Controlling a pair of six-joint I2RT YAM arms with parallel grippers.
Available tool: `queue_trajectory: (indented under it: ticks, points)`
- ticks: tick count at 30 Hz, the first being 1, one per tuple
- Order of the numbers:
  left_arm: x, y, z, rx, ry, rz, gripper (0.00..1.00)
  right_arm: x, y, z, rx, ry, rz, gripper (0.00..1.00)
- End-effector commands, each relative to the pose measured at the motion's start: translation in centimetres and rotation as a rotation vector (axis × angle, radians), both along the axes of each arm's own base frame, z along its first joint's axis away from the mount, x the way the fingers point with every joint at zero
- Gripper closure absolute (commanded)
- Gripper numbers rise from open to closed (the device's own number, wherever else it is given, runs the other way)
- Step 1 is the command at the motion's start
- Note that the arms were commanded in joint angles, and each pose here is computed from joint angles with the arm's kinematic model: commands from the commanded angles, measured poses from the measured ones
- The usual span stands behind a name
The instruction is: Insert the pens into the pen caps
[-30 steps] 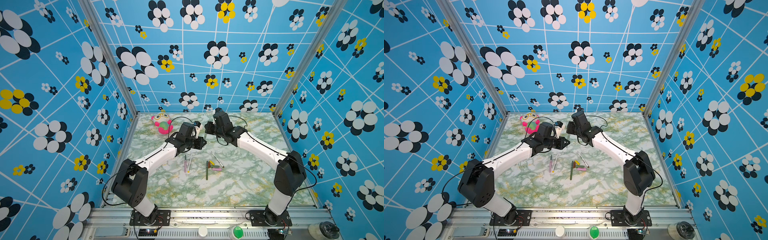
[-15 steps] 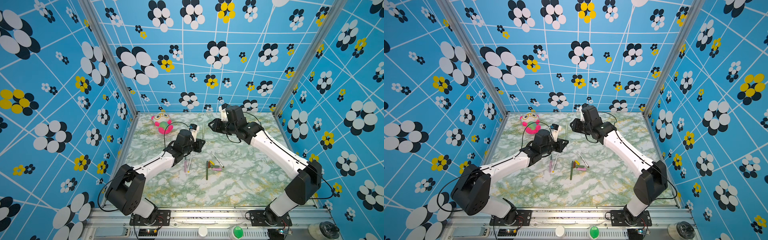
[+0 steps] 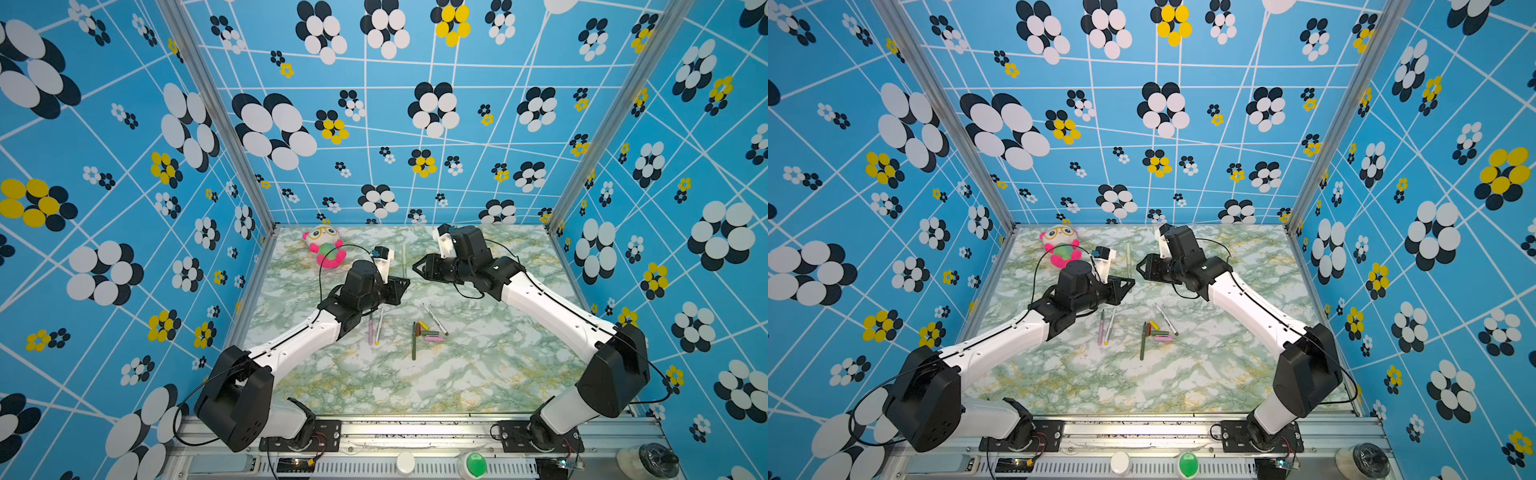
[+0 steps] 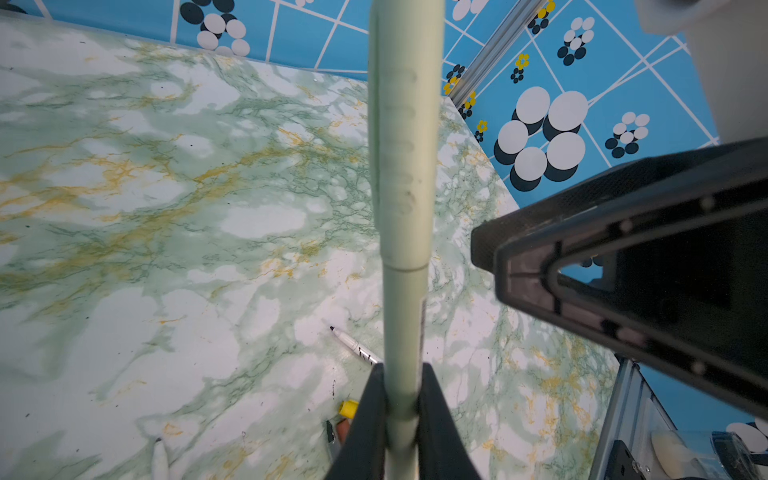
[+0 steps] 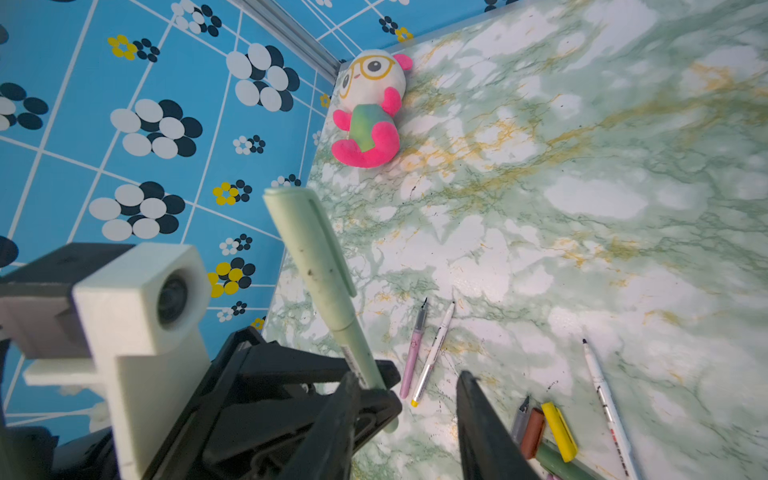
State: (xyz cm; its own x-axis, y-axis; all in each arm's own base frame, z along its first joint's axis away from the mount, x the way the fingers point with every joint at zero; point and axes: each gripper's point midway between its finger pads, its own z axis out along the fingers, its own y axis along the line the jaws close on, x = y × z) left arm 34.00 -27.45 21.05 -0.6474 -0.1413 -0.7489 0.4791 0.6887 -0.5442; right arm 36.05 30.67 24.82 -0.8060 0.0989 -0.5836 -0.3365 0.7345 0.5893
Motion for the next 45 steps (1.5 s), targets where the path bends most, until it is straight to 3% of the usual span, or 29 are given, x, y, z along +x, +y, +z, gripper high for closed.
queue_trajectory:
  ticks: [1,20,26,34,41,42,45]
  points:
    - [-1.0,-0.5,0.8,-0.026,0.012,-0.028,1.0,-0.7,1.3,2.2,0.059,-0.077,0.07,0.59]
    - [-0.8,-1.4,1.1,-0.055,0.03,-0.045,1.0,-0.2,2.9,-1.3,0.029,-0.036,0.088,0.62]
    - [-0.7,-1.6,0.8,-0.057,0.036,-0.046,1.0,-0.1,3.5,-1.9,0.023,-0.027,0.097,0.67]
    - [-0.6,-1.4,0.9,-0.059,0.035,-0.031,1.0,-0.2,3.7,-2.4,0.013,-0.026,0.097,0.84]
    - [-0.6,-1.6,0.8,-0.068,0.044,-0.035,1.0,0.3,2.4,-1.9,-0.017,-0.062,0.026,0.92]
    - [-0.7,-1.6,0.9,-0.069,0.045,-0.038,0.97,0.5,2.0,-1.7,-0.027,-0.071,0.007,0.92]
    - [-1.1,-1.5,0.8,-0.069,0.04,-0.05,0.78,1.2,0.6,-1.1,-0.074,-0.09,-0.056,0.92]
